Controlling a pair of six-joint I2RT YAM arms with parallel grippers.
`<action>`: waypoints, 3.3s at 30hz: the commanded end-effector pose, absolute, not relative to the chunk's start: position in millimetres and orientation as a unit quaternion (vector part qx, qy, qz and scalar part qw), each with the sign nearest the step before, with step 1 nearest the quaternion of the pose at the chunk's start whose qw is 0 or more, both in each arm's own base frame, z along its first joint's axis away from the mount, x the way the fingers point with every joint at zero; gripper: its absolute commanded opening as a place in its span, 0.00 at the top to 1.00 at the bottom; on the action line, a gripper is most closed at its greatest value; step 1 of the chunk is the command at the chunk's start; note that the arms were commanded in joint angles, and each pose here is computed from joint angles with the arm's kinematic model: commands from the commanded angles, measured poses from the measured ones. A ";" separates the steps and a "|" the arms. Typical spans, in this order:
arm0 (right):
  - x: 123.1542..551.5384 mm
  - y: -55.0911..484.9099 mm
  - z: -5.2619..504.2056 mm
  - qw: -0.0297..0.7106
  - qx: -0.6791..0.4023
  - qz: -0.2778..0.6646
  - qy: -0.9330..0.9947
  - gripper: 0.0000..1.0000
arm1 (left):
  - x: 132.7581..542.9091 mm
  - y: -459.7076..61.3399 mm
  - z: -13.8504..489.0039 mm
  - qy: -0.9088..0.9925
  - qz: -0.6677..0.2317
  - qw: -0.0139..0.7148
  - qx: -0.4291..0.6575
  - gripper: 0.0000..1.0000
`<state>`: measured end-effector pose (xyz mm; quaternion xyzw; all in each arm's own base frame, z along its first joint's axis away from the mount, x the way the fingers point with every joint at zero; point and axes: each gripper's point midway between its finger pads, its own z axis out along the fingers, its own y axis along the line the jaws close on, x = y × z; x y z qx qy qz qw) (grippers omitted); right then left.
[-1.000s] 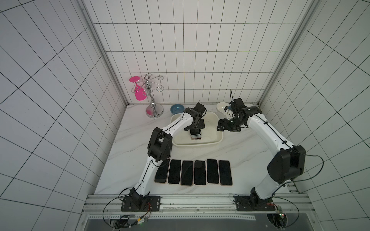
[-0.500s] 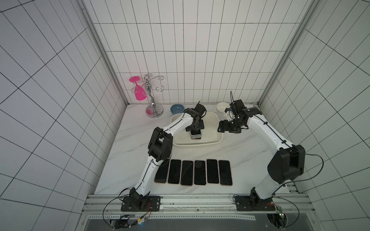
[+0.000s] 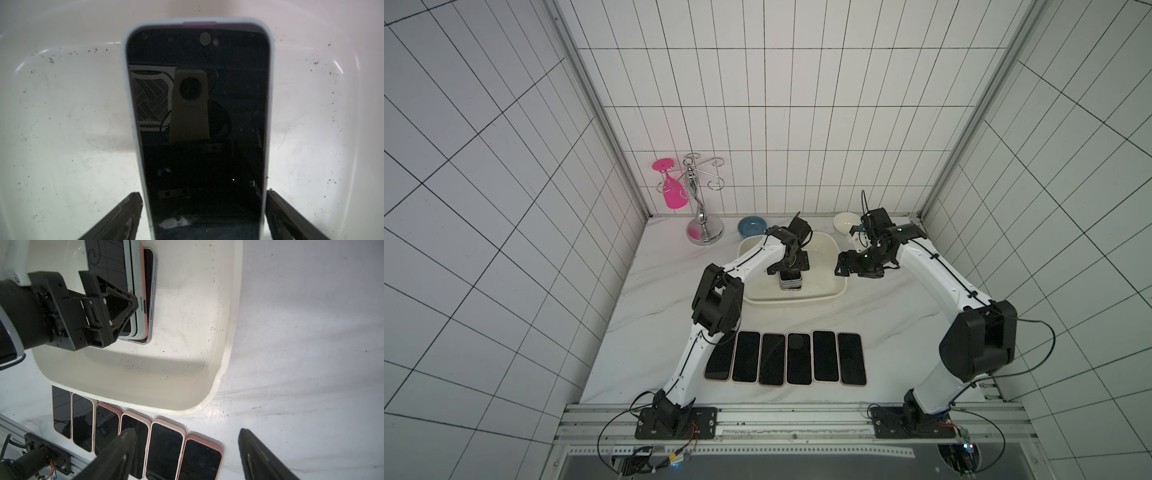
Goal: Take the phone out of the storage box
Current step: Pick up the phone from the storage box.
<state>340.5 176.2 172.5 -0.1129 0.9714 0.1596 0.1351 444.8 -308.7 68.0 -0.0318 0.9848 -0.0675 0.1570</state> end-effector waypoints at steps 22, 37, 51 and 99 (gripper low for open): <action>346.3 178.1 181.7 0.150 -0.117 0.179 0.965 0.18 | 445.2 -300.4 103.2 0.979 -0.054 0.197 0.010 0.52; 399.8 253.5 199.5 0.075 -0.092 0.420 0.900 0.17 | 412.6 -284.5 152.1 0.971 -0.098 0.212 0.047 0.58; 415.8 315.5 169.9 0.018 -0.100 0.494 0.863 0.20 | 385.5 -293.1 170.0 0.966 -0.154 0.196 0.062 0.59; 305.2 125.1 178.7 0.038 -0.028 0.282 0.958 1.00 | 384.9 -242.5 275.2 0.903 -0.326 0.280 0.012 0.02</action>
